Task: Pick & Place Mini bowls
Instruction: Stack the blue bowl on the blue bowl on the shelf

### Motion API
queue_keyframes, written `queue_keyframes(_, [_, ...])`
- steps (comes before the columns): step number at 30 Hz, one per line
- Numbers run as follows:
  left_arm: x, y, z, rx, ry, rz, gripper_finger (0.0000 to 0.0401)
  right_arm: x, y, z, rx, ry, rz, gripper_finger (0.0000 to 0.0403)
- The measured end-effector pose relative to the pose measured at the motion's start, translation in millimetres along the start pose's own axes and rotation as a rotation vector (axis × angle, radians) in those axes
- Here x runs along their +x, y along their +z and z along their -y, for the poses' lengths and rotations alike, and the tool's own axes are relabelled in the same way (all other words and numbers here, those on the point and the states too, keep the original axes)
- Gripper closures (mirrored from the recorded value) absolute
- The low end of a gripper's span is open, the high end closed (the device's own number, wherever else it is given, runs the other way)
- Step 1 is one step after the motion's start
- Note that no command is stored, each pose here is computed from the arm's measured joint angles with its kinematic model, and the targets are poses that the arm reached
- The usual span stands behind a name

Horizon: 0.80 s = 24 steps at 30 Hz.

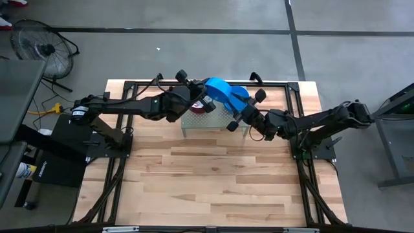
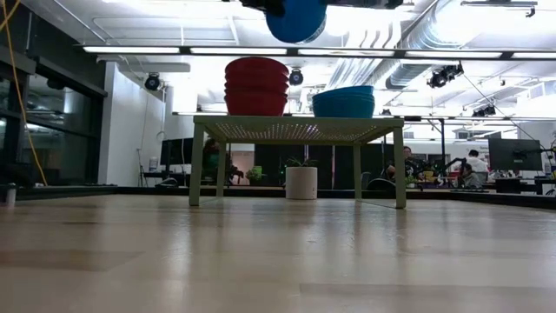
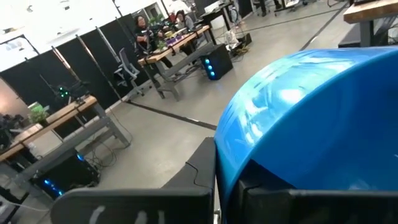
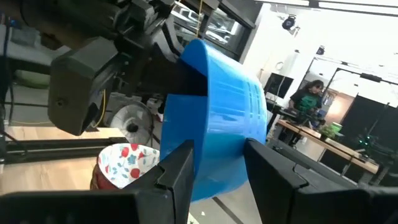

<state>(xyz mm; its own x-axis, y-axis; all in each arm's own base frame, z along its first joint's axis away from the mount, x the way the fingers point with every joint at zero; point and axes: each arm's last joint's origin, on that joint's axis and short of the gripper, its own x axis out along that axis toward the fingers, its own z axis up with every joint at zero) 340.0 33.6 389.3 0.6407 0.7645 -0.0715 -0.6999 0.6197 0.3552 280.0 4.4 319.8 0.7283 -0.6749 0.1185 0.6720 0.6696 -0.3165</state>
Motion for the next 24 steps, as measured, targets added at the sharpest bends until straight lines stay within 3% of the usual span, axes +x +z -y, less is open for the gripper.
queue_keyframes(9, [0.0,0.4,0.9,0.047,-0.038,0.013,0.0401,5.7,-3.1,6.3,0.001,-0.049,-0.021,0.0283])
queue_keyframes(19, [-0.2,-0.5,0.8,0.064,-0.036,0.004,0.0401,6.0,-2.6,8.4,0.005,-0.080,-0.028,0.0385])
queue_keyframes(24, [-0.2,-0.8,0.9,0.066,-0.033,0.001,0.0386,6.2,-2.7,8.7,0.004,-0.082,-0.029,0.0392])
